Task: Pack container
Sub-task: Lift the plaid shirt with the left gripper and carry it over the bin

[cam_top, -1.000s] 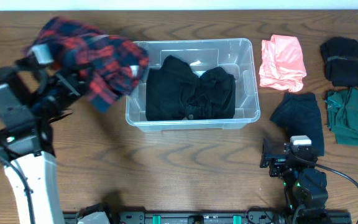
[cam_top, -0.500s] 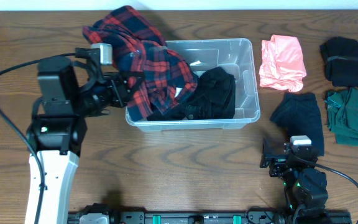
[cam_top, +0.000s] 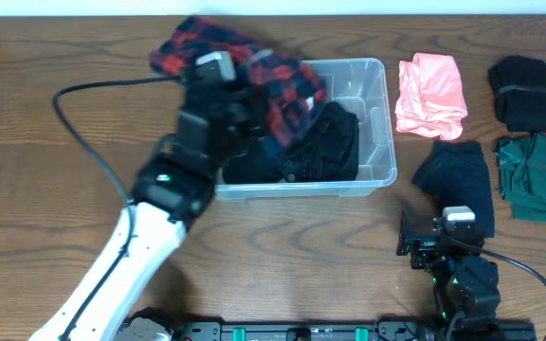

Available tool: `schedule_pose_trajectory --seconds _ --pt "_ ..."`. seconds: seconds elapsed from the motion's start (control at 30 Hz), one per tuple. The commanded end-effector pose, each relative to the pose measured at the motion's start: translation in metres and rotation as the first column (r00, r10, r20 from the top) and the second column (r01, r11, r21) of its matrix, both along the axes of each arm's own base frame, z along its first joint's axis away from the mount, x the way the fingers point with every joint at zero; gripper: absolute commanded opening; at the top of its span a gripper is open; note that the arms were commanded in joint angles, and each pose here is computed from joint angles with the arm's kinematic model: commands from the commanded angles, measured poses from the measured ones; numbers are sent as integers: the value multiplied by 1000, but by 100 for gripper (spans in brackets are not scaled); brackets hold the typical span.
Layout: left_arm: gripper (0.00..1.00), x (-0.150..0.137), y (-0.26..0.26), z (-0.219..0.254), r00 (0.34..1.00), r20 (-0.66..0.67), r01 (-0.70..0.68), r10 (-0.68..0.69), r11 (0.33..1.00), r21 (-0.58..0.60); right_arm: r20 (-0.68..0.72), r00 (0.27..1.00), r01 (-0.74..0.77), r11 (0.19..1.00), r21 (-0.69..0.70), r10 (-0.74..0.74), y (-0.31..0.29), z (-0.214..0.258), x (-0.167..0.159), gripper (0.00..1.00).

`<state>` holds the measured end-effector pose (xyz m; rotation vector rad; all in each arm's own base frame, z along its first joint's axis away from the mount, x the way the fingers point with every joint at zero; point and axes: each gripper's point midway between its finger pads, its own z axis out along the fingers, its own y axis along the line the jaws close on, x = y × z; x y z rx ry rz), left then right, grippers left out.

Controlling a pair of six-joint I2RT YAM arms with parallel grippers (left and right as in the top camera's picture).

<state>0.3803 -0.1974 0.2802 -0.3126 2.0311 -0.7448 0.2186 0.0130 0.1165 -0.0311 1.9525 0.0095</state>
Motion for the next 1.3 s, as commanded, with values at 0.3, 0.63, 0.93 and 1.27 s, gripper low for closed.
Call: schedule_pose_trajectory --seconds 0.3,0.63,0.93,1.27 --pt "6 38 -18 -35 943 -34 -332 330 934 -135 -2 1000 12 1000 2 -12 -2 -1 0 99" --pt "6 51 -45 -68 948 -52 -320 315 937 -142 -2 1000 12 1000 2 -12 -2 -1 0 99" --pt "6 56 -61 -84 950 -61 -313 307 934 -171 -2 1000 12 1000 2 -12 -2 -1 0 99" --pt "22 55 -71 -86 955 -63 -296 289 935 -197 -2 1000 12 1000 2 -12 -2 -1 0 99"
